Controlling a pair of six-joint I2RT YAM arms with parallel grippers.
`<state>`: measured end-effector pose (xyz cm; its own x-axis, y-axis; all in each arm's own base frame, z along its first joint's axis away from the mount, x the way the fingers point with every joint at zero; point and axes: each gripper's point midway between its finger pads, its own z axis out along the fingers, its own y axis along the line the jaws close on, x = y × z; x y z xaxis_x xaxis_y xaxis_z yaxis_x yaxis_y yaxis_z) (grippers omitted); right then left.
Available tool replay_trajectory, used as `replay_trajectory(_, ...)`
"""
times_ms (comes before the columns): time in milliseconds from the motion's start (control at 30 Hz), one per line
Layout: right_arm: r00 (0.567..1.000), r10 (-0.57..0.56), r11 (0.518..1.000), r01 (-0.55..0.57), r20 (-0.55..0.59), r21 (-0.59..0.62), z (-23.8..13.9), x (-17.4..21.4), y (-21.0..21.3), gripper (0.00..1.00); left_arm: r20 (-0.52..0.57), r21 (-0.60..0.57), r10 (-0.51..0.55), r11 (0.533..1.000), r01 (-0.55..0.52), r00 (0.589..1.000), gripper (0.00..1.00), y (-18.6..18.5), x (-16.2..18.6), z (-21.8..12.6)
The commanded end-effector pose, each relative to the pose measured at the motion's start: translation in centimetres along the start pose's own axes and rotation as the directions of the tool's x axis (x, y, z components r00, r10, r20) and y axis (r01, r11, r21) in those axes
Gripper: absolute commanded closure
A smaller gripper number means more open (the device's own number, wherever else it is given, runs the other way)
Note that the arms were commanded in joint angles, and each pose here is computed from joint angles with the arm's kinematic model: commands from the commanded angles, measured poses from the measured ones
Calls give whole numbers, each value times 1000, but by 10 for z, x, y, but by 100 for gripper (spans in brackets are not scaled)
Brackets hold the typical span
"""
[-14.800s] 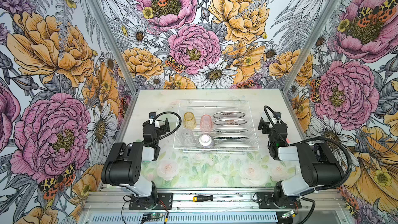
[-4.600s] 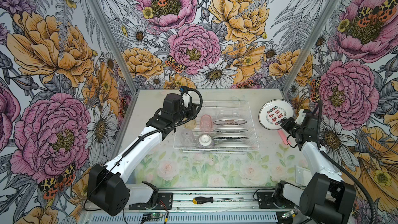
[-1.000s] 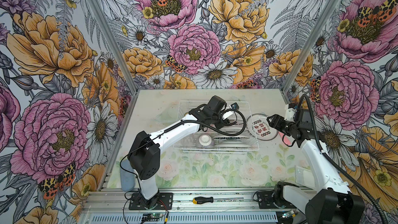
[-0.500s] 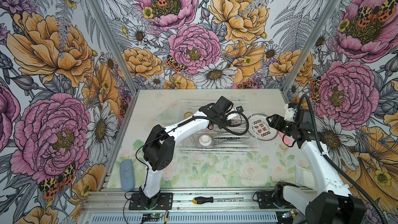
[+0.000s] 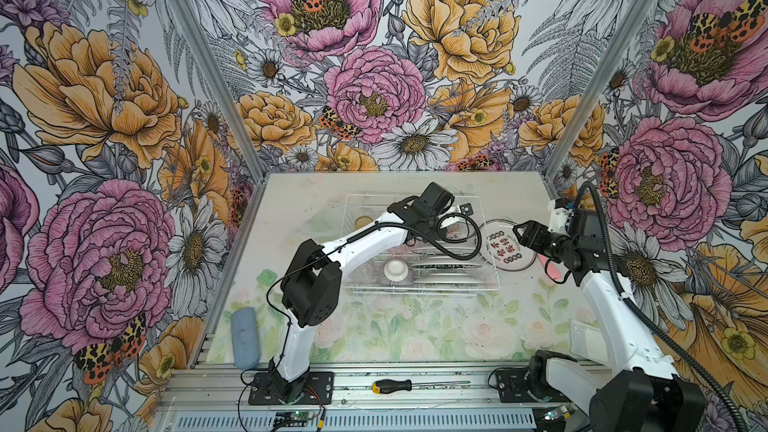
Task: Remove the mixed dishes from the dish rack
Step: 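Close the left gripper on the rim of the orange sunburst plate in the rack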
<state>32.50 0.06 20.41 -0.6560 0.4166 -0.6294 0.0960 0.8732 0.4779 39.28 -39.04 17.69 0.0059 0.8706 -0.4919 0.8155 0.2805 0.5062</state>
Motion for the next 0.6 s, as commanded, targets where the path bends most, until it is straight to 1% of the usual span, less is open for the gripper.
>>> replay_trajectory(0, 999, -38, 999, 38, 23, -30, -2, -8, 9, 30, 28, -29, 16, 999, -15, 999, 85, 3, -10, 1)
replay_trajectory(233, 999, -36, 999, 37, 23, -31, -2, -8, 9, 31, 49, -42, 20, 999, -18, 999, 87, 6, -13, 0)
replay_trajectory(400, 999, -32, 999, 33, 26, -31, -2, -8, 9, 31, 61, -38, 5, 999, -3, 998, 90, 9, -14, -2)
replay_trajectory(467, 999, -32, 999, 32, 28, -33, -3, -8, 9, 31, 62, -43, -4, 999, 7, 998, 95, 11, -13, -3)
replay_trajectory(567, 999, -32, 999, 33, 29, -34, -3, -8, 10, 31, 74, -57, -18, 998, 22, 997, 97, 17, -12, -6)
